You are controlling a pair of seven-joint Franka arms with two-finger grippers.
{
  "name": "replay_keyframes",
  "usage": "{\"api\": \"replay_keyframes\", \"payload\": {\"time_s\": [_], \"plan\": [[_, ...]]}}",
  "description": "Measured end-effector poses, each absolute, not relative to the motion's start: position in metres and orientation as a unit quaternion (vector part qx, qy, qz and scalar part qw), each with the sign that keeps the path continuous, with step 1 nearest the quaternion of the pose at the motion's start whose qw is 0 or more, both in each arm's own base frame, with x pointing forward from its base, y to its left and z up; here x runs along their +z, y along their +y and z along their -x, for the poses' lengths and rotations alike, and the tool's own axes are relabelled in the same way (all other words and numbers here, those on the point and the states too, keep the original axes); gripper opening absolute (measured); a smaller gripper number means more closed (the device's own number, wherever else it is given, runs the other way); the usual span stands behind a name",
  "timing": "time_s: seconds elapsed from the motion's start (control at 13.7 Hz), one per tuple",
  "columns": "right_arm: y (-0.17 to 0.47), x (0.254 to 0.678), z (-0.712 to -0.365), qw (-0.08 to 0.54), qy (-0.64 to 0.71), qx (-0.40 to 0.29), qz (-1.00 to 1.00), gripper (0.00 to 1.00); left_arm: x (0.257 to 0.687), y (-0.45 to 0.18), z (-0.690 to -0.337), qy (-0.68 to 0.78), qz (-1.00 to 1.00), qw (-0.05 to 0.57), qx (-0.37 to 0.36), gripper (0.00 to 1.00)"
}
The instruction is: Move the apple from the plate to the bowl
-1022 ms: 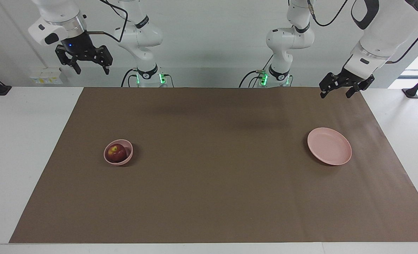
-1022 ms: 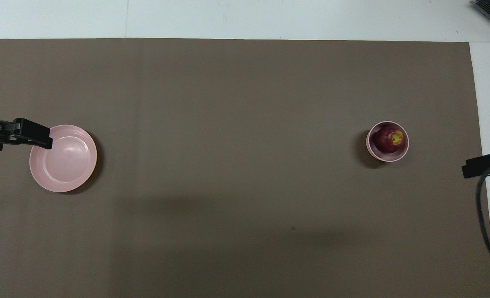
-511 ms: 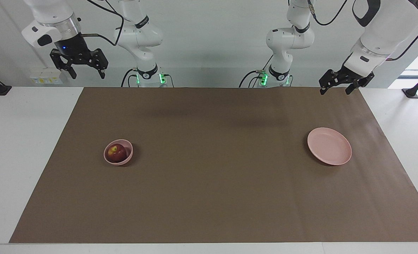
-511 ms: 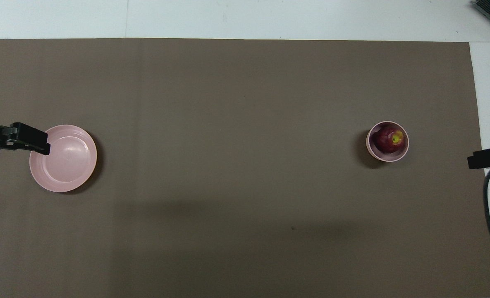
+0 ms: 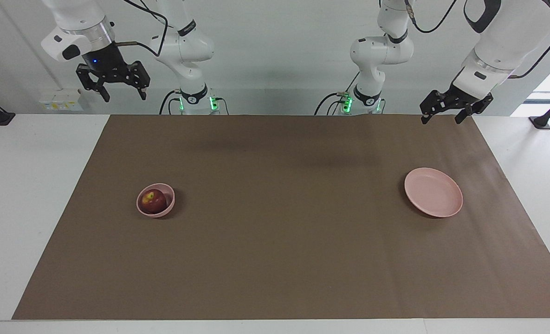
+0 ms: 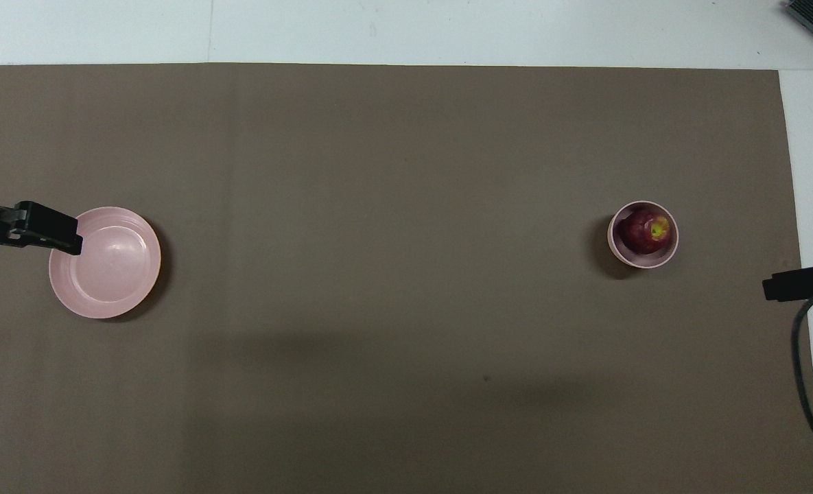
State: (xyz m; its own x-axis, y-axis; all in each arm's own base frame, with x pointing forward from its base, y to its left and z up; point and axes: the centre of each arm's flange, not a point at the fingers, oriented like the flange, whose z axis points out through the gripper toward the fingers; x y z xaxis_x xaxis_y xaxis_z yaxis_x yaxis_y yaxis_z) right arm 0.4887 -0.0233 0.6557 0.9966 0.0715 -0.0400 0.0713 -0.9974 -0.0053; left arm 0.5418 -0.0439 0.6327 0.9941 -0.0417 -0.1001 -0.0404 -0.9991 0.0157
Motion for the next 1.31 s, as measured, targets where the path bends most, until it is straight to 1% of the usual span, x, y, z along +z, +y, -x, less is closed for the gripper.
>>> {"api": "replay_keyframes", "payload": {"time_s": [0.29,1.31], "plan": [[-0.0235,0.6565,-0.4913,0.001,-0.036,0.009,0.999,1.0,0.6327,-0.0439,-0.5418,-0.021,-0.999,0.007,-0.05,1.0],[-0.0257,0.6565,-0.4915,0.001,-0.034,0.008,0.999,1.0,0.6326,-0.0442,-0.5416,-0.021,-0.998,0.007,-0.051,1.0]]}}
